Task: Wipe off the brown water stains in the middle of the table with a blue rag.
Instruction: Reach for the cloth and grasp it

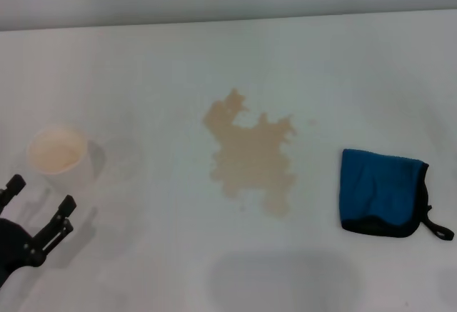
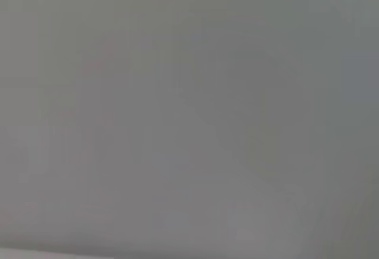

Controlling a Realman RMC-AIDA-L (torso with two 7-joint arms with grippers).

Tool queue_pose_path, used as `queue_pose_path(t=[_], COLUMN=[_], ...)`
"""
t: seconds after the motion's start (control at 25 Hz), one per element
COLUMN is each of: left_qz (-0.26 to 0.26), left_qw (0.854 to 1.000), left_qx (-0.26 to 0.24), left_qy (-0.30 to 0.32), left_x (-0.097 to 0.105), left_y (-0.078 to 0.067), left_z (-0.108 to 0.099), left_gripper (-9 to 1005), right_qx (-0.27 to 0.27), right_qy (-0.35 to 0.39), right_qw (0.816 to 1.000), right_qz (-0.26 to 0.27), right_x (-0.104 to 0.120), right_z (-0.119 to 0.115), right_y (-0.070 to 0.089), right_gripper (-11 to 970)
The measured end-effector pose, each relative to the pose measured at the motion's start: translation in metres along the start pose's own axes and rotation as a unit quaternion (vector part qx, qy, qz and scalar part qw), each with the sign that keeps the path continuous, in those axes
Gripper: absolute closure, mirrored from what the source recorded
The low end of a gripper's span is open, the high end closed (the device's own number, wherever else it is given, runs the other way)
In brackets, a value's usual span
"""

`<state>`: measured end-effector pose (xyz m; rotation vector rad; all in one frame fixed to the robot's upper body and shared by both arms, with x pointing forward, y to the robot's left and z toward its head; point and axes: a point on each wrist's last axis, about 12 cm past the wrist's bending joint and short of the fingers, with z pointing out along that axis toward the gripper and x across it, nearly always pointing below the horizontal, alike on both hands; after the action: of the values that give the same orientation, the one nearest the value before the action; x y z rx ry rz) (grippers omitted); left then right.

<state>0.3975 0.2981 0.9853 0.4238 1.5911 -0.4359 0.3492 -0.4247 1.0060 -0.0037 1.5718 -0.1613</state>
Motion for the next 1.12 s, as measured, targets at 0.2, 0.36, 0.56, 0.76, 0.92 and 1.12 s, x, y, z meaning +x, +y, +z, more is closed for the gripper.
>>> queue_pose_path(t=[0.2,0.36,0.56,0.76,0.92,1.12], left_qz=[-0.009,-0.007,-0.008,0.002,0.005,0.0], left_qw=[0.999,0.998,0.994,0.992,0.99,0.986], left_qx=[-0.001,-0.019,-0.067,-0.102,-0.122,-0.161], left_qy=[-0.046,-0.068,-0.08,-0.068,-0.063,-0.052], left_x=[-0.009,-0.016,-0.019,-0.017,-0.016,-0.013], left_y=[-0.002,0.005,0.017,0.027,0.032,0.041], left_z=[-0.006,0.0,0.002,0.001,-0.001,-0.006], left_gripper=[103,103,103,104,104,104], right_qx=[-0.038,-0.106,-0.189,-0.254,-0.277,-0.287], right_qy=[0.018,0.039,0.117,0.224,0.254,0.297], right_qw=[0.999,0.992,0.965,0.921,0.897,0.874], right_qz=[0.028,0.055,0.141,0.194,0.232,0.256], right_x=[-0.004,-0.016,-0.029,-0.034,-0.038,-0.049], right_z=[-0.025,-0.039,-0.03,-0.004,0.016,0.039], right_y=[-0.012,-0.02,-0.031,-0.028,-0.021,-0.02], right_gripper=[92,93,94,95,95,94])
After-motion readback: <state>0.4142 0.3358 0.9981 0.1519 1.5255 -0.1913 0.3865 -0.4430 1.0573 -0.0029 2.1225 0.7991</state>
